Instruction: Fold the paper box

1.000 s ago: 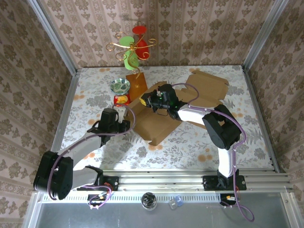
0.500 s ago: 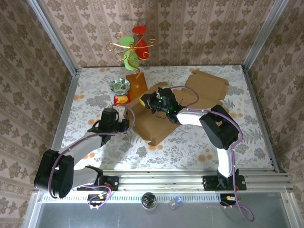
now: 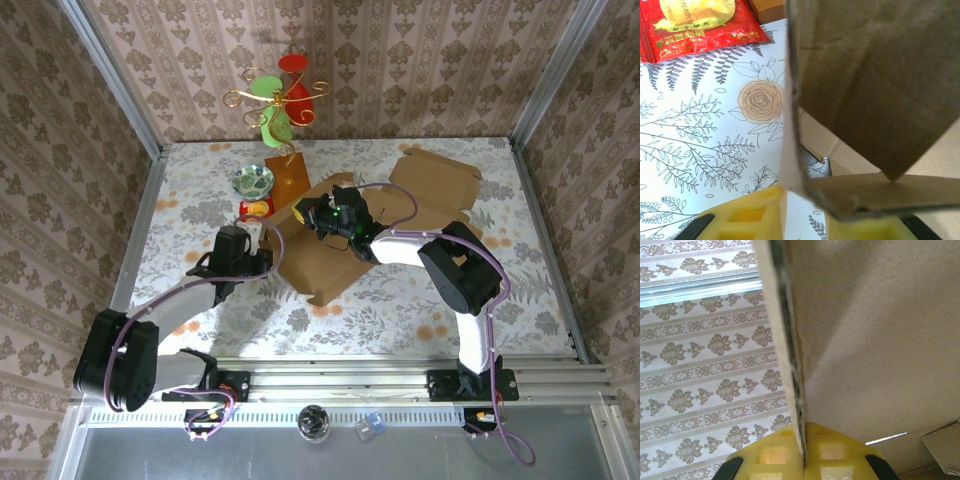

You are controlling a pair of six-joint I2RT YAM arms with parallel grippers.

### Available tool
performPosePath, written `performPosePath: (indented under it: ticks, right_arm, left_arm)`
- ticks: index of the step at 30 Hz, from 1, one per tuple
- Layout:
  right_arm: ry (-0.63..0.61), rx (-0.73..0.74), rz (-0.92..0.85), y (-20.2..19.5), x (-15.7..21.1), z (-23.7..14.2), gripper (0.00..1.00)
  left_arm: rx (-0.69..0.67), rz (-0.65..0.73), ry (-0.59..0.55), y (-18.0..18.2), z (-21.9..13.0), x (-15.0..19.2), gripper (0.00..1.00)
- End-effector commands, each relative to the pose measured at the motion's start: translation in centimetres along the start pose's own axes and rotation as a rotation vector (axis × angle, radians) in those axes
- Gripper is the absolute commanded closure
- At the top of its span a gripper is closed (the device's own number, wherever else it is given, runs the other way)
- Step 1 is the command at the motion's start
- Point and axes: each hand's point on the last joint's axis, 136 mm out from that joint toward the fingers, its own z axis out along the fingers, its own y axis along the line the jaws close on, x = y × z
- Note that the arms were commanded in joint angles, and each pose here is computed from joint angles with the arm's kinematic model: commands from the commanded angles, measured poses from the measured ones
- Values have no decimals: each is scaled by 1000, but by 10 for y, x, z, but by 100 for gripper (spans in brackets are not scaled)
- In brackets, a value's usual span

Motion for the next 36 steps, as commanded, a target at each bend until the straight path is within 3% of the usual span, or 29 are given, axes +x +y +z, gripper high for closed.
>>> performPosePath:
  ticks: [1, 7, 11, 17, 25, 36]
  right_arm:
    - [77, 59, 20, -23, 26, 1, 100]
    - [81, 68, 25, -24, 26, 2, 100]
    - [80, 66, 30, -23, 26, 3, 100]
    - [77, 65, 43, -22, 25, 4, 100]
    - [93, 92, 47, -24, 23, 4, 100]
    - [110, 113, 57, -34, 24, 17, 100]
  left_arm:
    - [7, 13, -96, -3, -1, -33, 78]
    - [22, 30, -128, -6, -4, -42, 78]
    - [91, 20, -156, -11, -5, -48, 69]
    - [106, -9, -196, -1, -8, -52, 70]
    - [145, 72, -212, -3, -10, -57, 76]
    - [139, 98, -194, 1, 2, -60, 72]
